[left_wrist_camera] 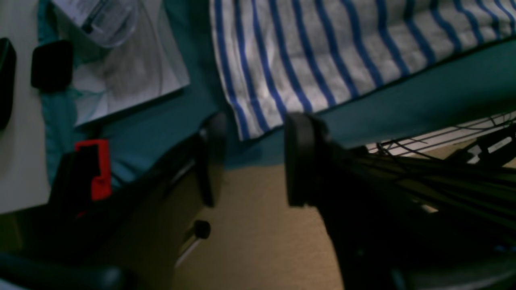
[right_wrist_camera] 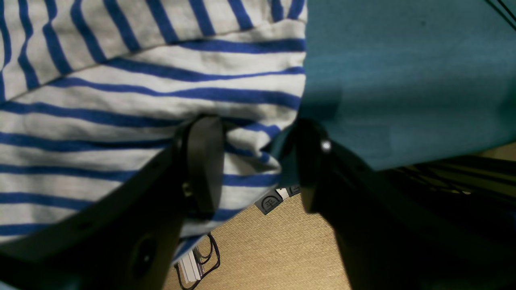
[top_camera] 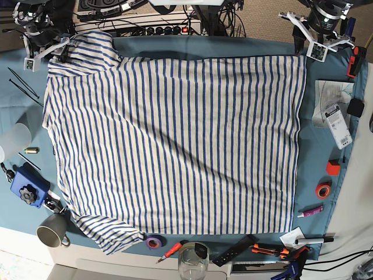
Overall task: Fold the T-shirt properly
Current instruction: 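Move both grippers to the shirt's shoulder corners and grasp them, then lift the shoulder corners with both grippers and pull them apart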
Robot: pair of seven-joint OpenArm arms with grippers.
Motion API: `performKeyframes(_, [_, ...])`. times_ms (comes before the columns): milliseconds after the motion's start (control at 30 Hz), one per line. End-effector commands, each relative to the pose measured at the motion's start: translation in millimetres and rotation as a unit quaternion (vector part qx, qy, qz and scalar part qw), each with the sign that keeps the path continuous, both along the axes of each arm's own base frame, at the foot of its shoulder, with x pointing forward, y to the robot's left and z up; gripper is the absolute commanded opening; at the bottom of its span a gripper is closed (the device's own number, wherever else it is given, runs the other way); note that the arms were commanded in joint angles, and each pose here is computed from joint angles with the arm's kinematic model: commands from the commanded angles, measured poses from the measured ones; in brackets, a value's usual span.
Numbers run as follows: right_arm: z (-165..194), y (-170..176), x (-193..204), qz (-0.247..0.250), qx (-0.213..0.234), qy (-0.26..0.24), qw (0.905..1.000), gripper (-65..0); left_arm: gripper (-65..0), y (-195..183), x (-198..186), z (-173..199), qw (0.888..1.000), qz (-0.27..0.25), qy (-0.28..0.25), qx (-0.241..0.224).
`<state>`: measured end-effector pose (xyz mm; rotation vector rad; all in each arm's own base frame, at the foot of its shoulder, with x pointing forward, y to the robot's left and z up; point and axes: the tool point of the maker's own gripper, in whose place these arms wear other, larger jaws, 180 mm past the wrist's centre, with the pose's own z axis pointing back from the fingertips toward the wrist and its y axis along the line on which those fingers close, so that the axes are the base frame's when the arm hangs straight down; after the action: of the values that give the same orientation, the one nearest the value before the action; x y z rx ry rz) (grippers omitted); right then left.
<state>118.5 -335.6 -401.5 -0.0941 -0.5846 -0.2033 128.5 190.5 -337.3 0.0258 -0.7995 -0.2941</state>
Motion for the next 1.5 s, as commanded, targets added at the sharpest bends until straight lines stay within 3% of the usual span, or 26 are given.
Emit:
performKeyframes(0, [-19.7,7.9,-29.3,-0.001,0.023,0.076,0.9969,-35.9,-40.1,-5.3,8.0,10.6,1.000,-0.001,-0.023,-0.020])
performKeyframes(100, [-20.3,8.0,-30.6,-0.001,0.023,0.080,0.9965,-35.9,-40.1,-13.4,19.3,12.9,0.997,0.012,-0.022,-0.066])
performKeyframes(300, [-20.9,8.6,-32.0,0.001,0.024,0.084,0.9962,-35.9,-40.0,10.7,36.7,-6.7,0.998,0.057,0.003,-0.035])
performKeyframes(433, [-21.2,8.9,-32.6,0.001,0.025,0.086,0.9960,-35.9,-35.1,26.5,22.4,-38.9,0.993,0.093,0.065,-0.026])
performKeyframes(533, [-21.2,9.1,-32.7,0.002,0.025,0.086,0.9960,-35.9,-33.6,29.7,10.8,-57.3,0.987,0.117,0.104,-0.043])
performKeyframes(833, [-21.2,10.7,-32.1,0.009,0.026,0.086,0.9959,-36.0,-33.7,15.5,11.9,-57.9,0.983,0.117,0.105,-0.099])
performKeyframes(933, [-20.9,10.6,-31.5,0.009,0.026,0.084,0.9961,-39.0,-42.0,11.2,13.3,-56.4,0.981,0.118,0.102,-0.117])
performKeyframes(1067, [-20.8,10.6,-31.4,0.009,0.026,0.083,0.9961,-54.8,-64.1,5.0,15.7,-53.6,0.978,0.120,0.097,-0.143])
performKeyframes(1167, [-20.8,10.5,-31.3,0.009,0.026,0.083,0.9961,-65.0,-65.0,5.2,17.0,-52.7,0.978,0.121,0.093,-0.144])
performKeyframes(1367, [-12.5,12.7,-23.5,0.018,0.019,0.071,0.9971,-65.0,-65.0,4.4,19.1,-48.8,0.979,0.118,0.087,-0.142])
performKeyframes(1467, [1.7,17.4,-12.5,0.035,0.007,0.057,0.9978,-65.0,-65.0,5.8,24.8,-37.9,0.985,0.106,0.072,-0.119])
